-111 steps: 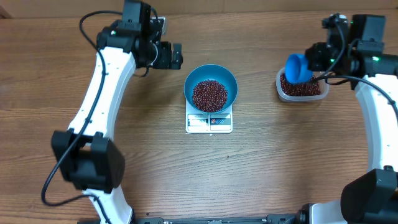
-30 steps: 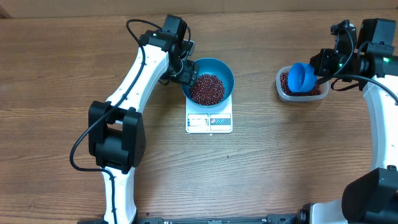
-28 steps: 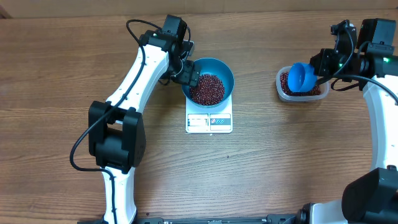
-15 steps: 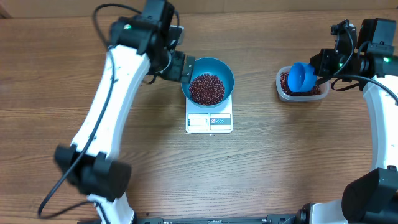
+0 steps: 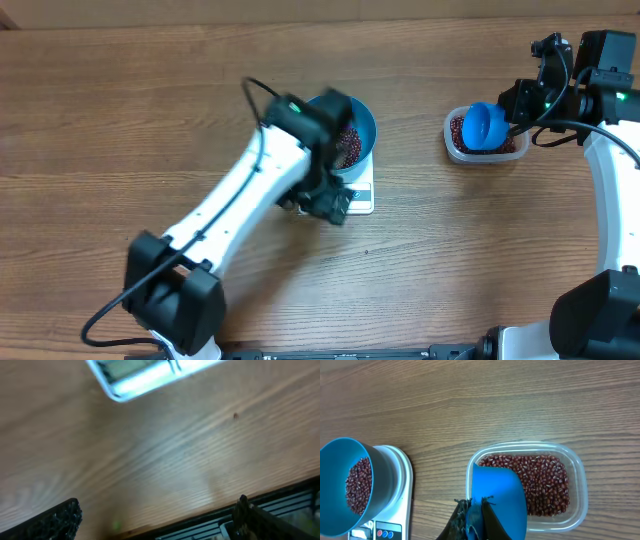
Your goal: Scoop item into bowl and weigh 150g on scale
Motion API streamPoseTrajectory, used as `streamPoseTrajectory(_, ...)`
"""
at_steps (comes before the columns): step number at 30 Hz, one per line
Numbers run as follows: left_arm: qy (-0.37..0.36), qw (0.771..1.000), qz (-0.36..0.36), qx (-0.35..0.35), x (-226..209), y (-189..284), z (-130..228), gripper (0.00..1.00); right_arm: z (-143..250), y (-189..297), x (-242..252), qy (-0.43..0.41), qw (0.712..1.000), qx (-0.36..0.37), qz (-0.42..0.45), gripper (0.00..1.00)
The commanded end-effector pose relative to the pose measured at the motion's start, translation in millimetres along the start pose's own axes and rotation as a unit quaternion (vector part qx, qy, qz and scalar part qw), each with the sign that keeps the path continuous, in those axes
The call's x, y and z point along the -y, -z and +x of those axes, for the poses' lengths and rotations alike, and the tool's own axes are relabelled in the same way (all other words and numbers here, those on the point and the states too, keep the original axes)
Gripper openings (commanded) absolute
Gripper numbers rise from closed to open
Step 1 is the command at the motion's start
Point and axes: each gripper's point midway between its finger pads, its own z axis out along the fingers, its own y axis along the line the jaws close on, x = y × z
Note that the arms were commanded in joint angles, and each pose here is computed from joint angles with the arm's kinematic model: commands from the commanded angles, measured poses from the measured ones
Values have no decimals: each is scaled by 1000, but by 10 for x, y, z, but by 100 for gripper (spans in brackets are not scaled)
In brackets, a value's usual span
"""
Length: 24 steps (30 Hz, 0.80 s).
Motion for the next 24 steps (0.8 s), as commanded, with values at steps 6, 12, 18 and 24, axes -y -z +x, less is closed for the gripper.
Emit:
streamPoseTrajectory(6, 8, 998, -58, 32, -9, -238, -106, 100, -133, 143, -53, 8, 1000, 26, -2, 4)
streamPoseTrajectory(12, 57, 995, -46, 63, -249, -152, -316, 99, -64, 123, -25, 2, 1000, 11, 5, 4)
streamPoseTrajectory(18, 51, 988, -1, 148, -320, 283, -633, 100, -136, -97, 248, -52, 996, 37, 56, 4)
streamPoseTrajectory(24, 62, 983, -1, 173, -428, 395, -742, 100, -56, -160, 479, -78, 990, 28, 114, 4)
